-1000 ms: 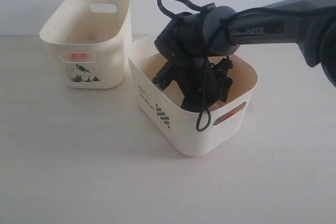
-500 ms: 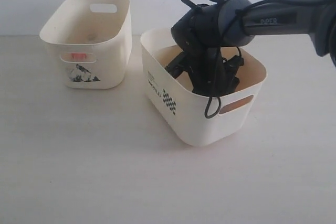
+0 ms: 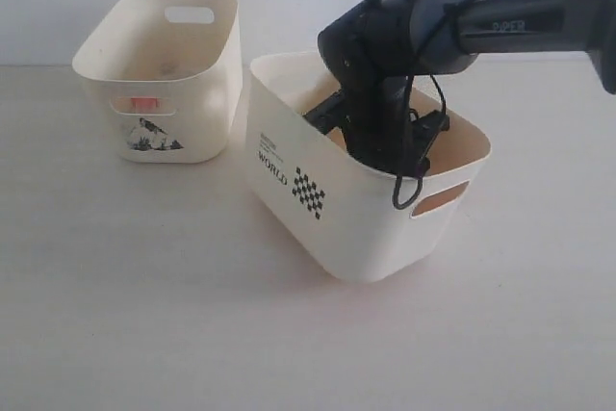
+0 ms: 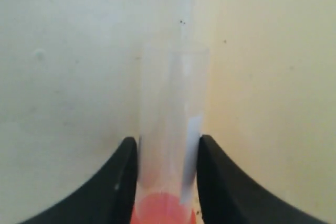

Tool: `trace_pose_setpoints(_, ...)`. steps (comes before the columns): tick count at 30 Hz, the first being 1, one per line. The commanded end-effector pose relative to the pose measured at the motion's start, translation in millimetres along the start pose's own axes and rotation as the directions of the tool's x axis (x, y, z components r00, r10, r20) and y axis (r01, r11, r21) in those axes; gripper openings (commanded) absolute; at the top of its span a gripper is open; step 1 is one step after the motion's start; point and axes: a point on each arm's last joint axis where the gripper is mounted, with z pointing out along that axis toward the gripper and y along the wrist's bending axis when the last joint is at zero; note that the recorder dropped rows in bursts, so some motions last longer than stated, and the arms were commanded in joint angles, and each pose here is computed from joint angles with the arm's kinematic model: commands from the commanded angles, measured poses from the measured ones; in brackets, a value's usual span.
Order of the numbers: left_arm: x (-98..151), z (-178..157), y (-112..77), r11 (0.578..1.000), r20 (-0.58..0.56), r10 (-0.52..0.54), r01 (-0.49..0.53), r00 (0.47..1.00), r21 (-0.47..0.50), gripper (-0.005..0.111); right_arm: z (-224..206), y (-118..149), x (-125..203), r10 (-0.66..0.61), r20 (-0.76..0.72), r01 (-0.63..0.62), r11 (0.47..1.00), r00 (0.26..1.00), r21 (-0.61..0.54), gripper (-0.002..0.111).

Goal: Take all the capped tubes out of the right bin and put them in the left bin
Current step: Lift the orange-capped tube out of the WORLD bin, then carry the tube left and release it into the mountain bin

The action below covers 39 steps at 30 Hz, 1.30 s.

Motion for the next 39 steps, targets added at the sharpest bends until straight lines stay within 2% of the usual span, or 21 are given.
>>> trace_pose_setpoints(1,-1.5,-0.3,0.3,1.000,0.007,-0.008,0.008,1.000,-0.001,0.004,-45.0,-16.5,7.2,0.017,0.099,-0.025,0.996,0.995,0.080,0.000)
trace_pose_setpoints(7,-1.5,-0.3,0.3,1.000,0.007,-0.008,0.008,1.000,-0.001,0.004,-96.4,-25.4,18.1,0.009,0.231,-0.045,0.987,0.973,0.152,0.000)
trace_pose_setpoints(10,-1.5,-0.3,0.3,1.000,0.007,-0.008,0.008,1.000,-0.001,0.004,-131.5,-24.1,15.9,0.017,0.336,-0.064,0.989,0.942,0.130,0.000)
trace_pose_setpoints(13,-1.5,-0.3,0.3,1.000,0.007,-0.008,0.008,1.000,-0.001,0.004,-170.5,-11.2,1.0,-0.036,0.553,-0.016,0.996,0.832,0.089,0.000)
trace_pose_setpoints(17,-1.5,-0.3,0.3,1.000,0.007,-0.008,0.008,1.000,-0.001,0.004,-201.3,19.4,-18.3,-0.028,0.748,0.129,0.989,0.663,-0.077,0.000)
trace_pose_setpoints(20,-1.5,-0.3,0.3,1.000,0.007,-0.008,0.008,1.000,-0.001,0.004,-201.7,39.4,-35.7,0.008,0.841,0.201,0.970,0.541,-0.139,0.000)
trace_pose_setpoints(23,-1.5,-0.3,0.3,1.000,0.007,-0.008,0.008,1.000,-0.001,0.004,-198.2,45.9,-58.2,0.125,0.916,0.152,0.969,0.381,-0.196,0.000)
trace_pose_setpoints(25,-1.5,-0.3,0.3,1.000,0.007,-0.008,0.008,1.000,-0.001,0.004,-190.9,47.2,-70.5,0.223,0.925,0.110,0.957,0.308,-0.267,0.000)
trace_pose_setpoints(29,-1.5,-0.3,0.3,1.000,0.007,-0.008,0.008,1.000,-0.001,0.004,-171.0,56.6,-84.1,0.253,0.924,0.099,0.951,0.285,-0.292,0.000)
trace_pose_setpoints(34,-1.5,-0.3,0.3,1.000,0.007,-0.008,0.008,1.000,-0.001,0.004,-159.7,70.6,-97.6,0.257,0.952,0.098,0.956,0.164,-0.275,0.000)
trace_pose_setpoints(38,-1.5,-0.3,0.3,1.000,0.007,-0.008,0.008,1.000,-0.001,0.004,-136.5,76.8,-107.0,0.227,0.955,0.099,0.963,0.189,-0.249,0.000)
trace_pose_setpoints(39,-1.5,-0.3,0.3,1.000,0.007,-0.008,0.008,1.000,-0.001,0.004,-133.7,77.7,-109.3,0.170,0.968,0.110,0.975,0.185,-0.192,0.000)
